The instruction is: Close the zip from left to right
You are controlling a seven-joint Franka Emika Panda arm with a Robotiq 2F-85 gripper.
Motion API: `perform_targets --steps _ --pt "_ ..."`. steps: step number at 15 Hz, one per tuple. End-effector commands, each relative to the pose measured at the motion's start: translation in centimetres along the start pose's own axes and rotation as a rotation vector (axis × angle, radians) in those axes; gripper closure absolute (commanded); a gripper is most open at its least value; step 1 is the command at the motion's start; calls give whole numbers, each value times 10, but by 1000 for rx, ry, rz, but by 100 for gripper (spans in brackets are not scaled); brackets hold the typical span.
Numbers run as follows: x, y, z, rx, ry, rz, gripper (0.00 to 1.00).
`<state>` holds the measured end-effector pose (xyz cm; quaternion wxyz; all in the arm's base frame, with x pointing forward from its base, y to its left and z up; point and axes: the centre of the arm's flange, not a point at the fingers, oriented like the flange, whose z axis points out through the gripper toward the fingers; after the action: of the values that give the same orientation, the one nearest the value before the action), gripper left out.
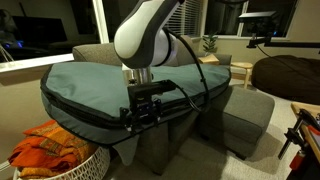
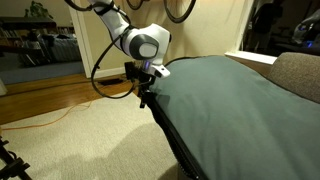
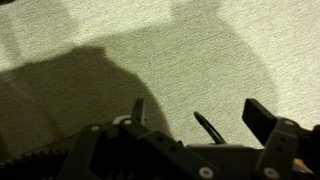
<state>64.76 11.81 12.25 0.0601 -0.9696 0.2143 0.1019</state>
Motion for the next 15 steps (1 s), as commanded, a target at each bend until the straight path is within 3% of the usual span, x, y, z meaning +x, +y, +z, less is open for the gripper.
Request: perform_targets --steps 1,6,15 --pt "4 1 5 35 -12 3 0" --pt "3 -2 11 28 72 -33 0" --pt "-36 -9 35 39 254 -100 0"
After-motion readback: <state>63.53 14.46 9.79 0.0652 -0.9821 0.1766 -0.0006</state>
